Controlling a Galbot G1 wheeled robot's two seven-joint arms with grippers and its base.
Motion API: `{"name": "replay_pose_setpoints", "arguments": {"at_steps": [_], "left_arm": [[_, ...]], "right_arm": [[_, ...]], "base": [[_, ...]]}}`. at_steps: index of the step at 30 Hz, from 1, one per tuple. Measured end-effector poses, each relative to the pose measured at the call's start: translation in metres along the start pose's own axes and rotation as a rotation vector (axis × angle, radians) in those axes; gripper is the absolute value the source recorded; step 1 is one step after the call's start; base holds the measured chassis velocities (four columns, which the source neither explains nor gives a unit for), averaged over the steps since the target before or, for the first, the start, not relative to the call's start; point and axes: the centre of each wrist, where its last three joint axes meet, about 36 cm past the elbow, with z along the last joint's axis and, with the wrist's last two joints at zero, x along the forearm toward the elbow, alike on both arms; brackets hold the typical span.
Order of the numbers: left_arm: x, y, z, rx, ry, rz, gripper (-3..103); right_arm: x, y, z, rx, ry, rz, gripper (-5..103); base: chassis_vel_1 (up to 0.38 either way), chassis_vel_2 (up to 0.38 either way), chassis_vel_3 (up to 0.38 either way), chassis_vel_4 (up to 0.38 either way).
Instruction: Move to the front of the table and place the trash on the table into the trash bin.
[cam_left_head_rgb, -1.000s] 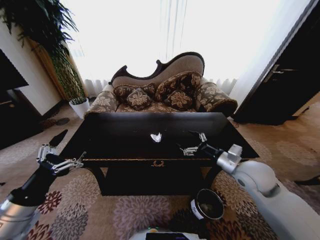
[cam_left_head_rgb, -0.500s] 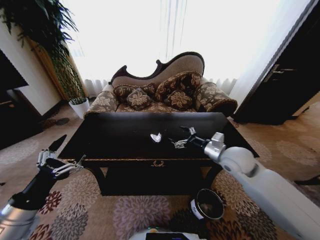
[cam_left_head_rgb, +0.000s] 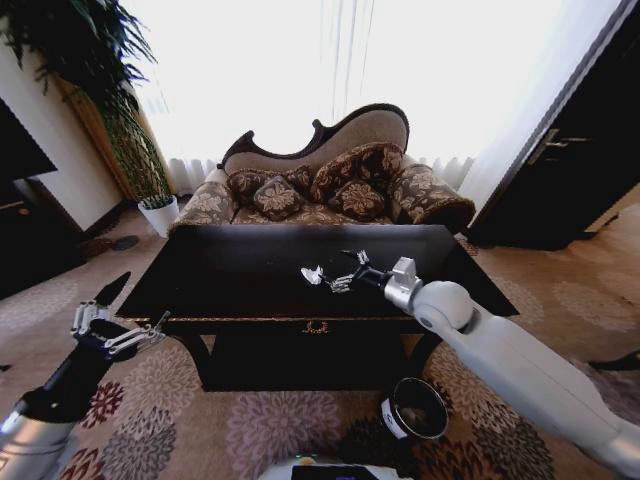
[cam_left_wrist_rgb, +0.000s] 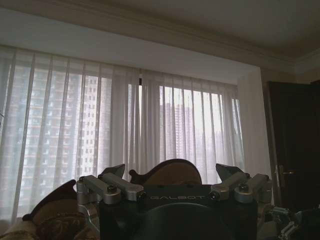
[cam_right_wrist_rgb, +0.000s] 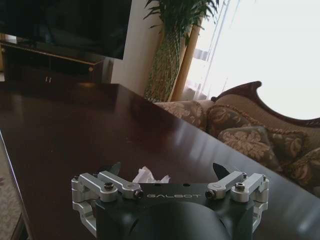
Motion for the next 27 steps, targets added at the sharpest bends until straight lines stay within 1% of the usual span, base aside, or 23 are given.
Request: {"name": "replay_pose_setpoints", "arguments": {"at_steps": [7, 13, 20, 27], "left_arm": [[0.001, 0.0, 0.0, -0.002, 0.002, -0.003, 100], [-0.001, -0.001, 0.001, -0.006, -0.004, -0.003, 100], [-0.002, -0.002, 0.003, -0.007, -0.002, 0.002, 100], [-0.002, 0.0, 0.001, -0.017, 0.003, 0.007, 100]], "right_arm": [[-0.025, 0.003, 0.015, -0.019, 0.049, -0.028, 100], [-0.035, 0.002, 0.022, -0.016, 0.069, -0.037, 100], [-0.04, 0.005, 0.018, -0.011, 0.063, -0.056, 100], [-0.047, 0.007, 0.013, -0.029, 0.052, -0.081, 100]], "base": [[0.0, 0.0, 0.0, 0.0], [0.0, 0.0, 0.0, 0.0], [0.0, 0.0, 0.0, 0.0], [0.0, 0.0, 0.0, 0.0]]}}
